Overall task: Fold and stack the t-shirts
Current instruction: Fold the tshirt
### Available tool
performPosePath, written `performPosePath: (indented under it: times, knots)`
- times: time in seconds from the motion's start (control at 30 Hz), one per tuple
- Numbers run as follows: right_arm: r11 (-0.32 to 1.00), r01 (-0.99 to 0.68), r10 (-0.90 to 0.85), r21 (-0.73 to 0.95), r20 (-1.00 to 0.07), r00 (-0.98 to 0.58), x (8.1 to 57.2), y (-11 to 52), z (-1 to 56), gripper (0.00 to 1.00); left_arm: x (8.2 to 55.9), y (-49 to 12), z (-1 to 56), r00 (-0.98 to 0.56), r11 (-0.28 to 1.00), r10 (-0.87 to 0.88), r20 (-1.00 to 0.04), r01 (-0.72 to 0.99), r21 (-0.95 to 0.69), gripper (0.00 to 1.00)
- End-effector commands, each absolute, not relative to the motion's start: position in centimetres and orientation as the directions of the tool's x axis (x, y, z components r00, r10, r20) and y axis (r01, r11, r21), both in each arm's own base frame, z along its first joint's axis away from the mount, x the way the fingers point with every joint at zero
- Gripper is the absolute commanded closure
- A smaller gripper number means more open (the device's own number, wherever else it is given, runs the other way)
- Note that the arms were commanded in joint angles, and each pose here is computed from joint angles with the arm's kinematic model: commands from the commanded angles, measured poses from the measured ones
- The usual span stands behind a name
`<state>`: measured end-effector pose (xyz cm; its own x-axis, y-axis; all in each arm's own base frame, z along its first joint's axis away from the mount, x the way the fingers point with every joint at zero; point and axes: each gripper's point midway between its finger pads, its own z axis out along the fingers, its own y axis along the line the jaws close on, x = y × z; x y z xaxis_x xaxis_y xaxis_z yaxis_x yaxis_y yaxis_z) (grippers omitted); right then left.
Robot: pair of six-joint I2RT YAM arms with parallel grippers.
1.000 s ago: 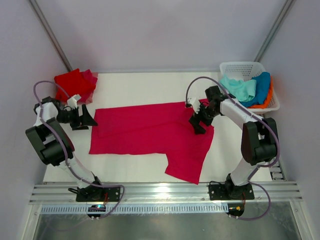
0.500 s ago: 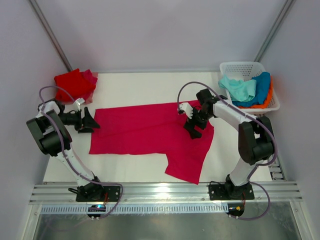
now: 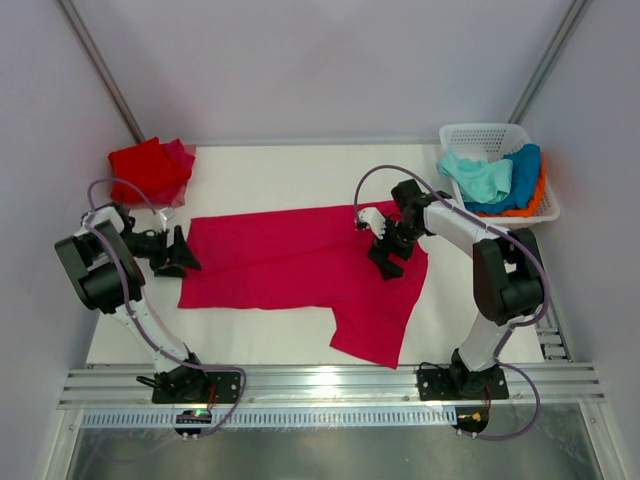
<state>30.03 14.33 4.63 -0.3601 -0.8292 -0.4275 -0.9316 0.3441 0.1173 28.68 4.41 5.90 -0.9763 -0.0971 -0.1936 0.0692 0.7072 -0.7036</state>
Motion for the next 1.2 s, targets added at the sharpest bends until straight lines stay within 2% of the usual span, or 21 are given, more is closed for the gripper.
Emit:
performPosePath:
  times: [0.0, 0.53, 0.6, 0.63, 0.67, 0.73, 0.77, 0.8, 0.83, 1.0, 1.17]
  knots:
    - [0.351, -0.931, -0.819, 0.102, -0.449, -0.358, 30.9, 14.8, 5.4, 0.01, 28.5, 4.6, 5.9, -0.975, 0.776, -0.044, -0.219, 0.105, -0.623, 0.23]
    - [0.349, -0.930, -0.821, 0.114, -0.440, -0.363, 30.7, 15.1, 4.9, 0.01, 30.6, 1.0, 4.3, -0.976, 0.798, 0.035, -0.214, 0.156, -0.582, 0.24]
    - [0.347, -0.931, -0.821, 0.113, -0.443, -0.360, 30.8, 15.2, 5.0, 0.01, 31.0, 1.1, 3.9, -0.976, 0.809, 0.030, -0.215, 0.151, -0.568, 0.28]
    - [0.347, -0.931, -0.821, 0.113, -0.443, -0.360, 30.7, 15.1, 5.0, 0.01, 31.1, 0.9, 3.8, -0.976, 0.810, 0.032, -0.217, 0.153, -0.567, 0.32]
    - [0.347, -0.931, -0.821, 0.113, -0.443, -0.360, 30.7, 15.2, 5.0, 0.01, 31.2, 0.9, 3.8, -0.976, 0.811, 0.026, -0.216, 0.147, -0.567, 0.44]
    - [0.347, -0.931, -0.821, 0.114, -0.442, -0.361, 30.7, 15.1, 5.0, 0.01, 31.4, 0.8, 3.8, -0.976, 0.808, 0.024, -0.218, 0.148, -0.571, 0.64]
    - [0.347, -0.931, -0.821, 0.115, -0.441, -0.361, 30.7, 15.1, 5.0, 0.01, 31.4, 0.7, 3.8, -0.975, 0.807, 0.025, -0.220, 0.150, -0.572, 0.87]
    - [0.348, -0.931, -0.822, 0.114, -0.440, -0.361, 30.7, 15.1, 5.0, 0.01, 31.5, 0.8, 3.8, -0.975, 0.806, 0.023, -0.222, 0.150, -0.572, 0.96]
    - [0.348, -0.931, -0.822, 0.113, -0.441, -0.361, 30.7, 15.1, 5.0, 0.01, 31.5, 0.8, 3.8, -0.975, 0.808, 0.024, -0.222, 0.150, -0.569, 1.00]
    - [0.349, -0.930, -0.824, 0.117, -0.435, -0.364, 30.7, 15.1, 4.8, 0.01, 31.7, 1.8, 4.0, -0.972, 0.844, 0.041, -0.232, 0.158, -0.513, 1.00]
    - [0.351, -0.928, -0.827, 0.124, -0.424, -0.369, 30.6, 14.9, 4.4, 0.01, 33.5, 4.5, 6.2, -0.947, 0.911, 0.074, -0.312, 0.192, -0.365, 1.00]
